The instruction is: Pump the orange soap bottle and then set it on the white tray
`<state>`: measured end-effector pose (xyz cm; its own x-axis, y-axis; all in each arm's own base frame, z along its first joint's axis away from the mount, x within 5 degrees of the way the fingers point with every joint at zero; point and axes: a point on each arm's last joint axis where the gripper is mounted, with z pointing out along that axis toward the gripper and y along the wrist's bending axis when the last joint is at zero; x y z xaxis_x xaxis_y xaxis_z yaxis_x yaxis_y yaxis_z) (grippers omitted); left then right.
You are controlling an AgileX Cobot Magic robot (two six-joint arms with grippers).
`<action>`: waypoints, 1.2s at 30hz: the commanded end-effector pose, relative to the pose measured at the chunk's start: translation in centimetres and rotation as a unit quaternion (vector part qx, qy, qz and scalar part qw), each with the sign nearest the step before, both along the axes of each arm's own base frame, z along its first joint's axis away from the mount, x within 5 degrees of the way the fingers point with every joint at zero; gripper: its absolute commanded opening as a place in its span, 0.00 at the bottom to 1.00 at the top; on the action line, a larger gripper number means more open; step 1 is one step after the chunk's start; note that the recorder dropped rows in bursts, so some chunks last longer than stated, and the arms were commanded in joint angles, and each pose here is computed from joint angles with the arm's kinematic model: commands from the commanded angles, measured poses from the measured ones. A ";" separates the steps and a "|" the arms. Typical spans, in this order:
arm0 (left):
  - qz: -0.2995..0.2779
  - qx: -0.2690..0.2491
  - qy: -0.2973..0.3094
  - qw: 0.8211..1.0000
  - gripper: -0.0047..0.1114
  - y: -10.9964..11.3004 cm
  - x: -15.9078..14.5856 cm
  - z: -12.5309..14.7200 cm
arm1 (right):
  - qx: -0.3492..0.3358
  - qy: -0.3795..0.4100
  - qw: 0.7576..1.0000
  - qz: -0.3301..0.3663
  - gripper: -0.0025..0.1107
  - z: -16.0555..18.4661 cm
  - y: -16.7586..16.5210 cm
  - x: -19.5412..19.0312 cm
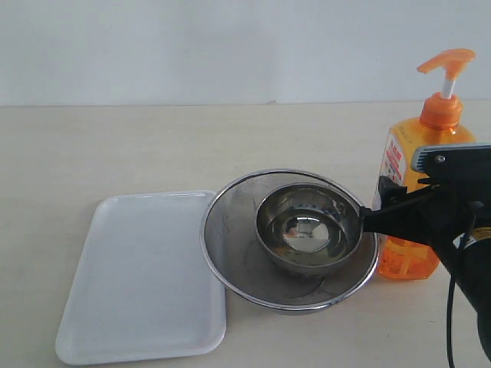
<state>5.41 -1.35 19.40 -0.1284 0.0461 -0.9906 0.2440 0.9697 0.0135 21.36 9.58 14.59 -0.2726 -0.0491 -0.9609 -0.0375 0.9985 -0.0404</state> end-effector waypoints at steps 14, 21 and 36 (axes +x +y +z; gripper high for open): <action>0.076 -0.054 0.057 0.994 0.08 0.8 0.0 -0.9 | -0.002 -0.019 1.000 0.002 0.04 0.5 0.0 0.1; 0.096 -0.044 0.056 0.993 0.08 1.1 0.0 -1.0 | -0.002 -0.019 1.000 0.002 0.04 0.5 0.0 0.1; 0.100 -0.054 0.080 0.990 0.08 1.1 -0.1 -1.4 | -0.002 -0.021 1.000 0.002 0.04 0.6 0.0 0.1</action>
